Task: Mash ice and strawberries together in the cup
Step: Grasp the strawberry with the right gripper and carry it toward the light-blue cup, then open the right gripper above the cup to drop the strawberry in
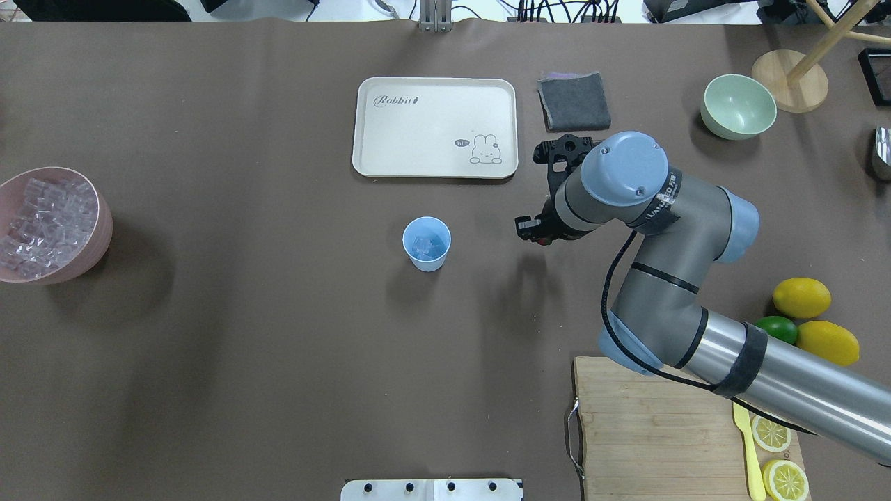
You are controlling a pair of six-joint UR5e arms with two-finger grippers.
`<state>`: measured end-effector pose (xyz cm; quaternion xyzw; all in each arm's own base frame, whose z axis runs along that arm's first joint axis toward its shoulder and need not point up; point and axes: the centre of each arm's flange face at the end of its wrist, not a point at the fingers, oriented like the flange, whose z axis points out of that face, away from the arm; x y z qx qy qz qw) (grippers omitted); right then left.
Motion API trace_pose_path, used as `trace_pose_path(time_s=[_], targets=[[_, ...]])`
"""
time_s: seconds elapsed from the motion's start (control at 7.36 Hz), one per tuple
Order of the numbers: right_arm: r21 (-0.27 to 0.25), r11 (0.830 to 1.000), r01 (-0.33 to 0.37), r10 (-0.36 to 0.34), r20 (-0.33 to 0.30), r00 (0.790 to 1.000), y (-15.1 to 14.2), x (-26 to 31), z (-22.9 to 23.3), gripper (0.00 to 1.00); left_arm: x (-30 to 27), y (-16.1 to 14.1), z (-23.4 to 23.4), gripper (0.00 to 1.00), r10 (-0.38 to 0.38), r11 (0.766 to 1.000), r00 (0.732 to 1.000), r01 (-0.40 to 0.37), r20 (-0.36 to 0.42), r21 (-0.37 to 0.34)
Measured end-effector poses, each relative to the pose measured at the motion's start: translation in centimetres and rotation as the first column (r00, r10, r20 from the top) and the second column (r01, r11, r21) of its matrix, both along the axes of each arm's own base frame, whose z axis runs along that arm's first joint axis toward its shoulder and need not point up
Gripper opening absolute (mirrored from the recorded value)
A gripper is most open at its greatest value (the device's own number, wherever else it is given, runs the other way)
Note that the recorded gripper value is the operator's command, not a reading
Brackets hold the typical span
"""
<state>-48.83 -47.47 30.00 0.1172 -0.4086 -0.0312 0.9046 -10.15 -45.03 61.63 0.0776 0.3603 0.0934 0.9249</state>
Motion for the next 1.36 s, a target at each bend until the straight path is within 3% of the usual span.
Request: trace_pose_path(time_s=[0.41,0.81,1.22,1.36], targets=[[0.071,0.997,-0.002,-0.005,0.099,0.995,-0.7,-1.2,-9.4,0.00,0.0,0.1,1.0,0.99,0.001,1.000,1.000,-0.001,-0.003,-0.020],[0.139,0.990,0.000,-0.024,0.168,0.986,0.7,-3.0,-16.3,0.00,0.0,0.3,2.8,0.99,0.001,0.998,1.000,-0.002,-0.006,-0.056],[0.172,0.985,0.005,-0.033,0.158,0.987,1.8,-5.2,-17.5,0.00,0.0,0.5,4.6,1.00,0.001,0.996,1.000,-0.001,-0.009,-0.092],[0.174,0.985,0.006,-0.031,0.142,0.989,2.2,-5.8,-16.8,0.07,0.0,0.6,4.7,0.99,0.000,0.995,1.000,-0.001,-0.009,-0.096]])
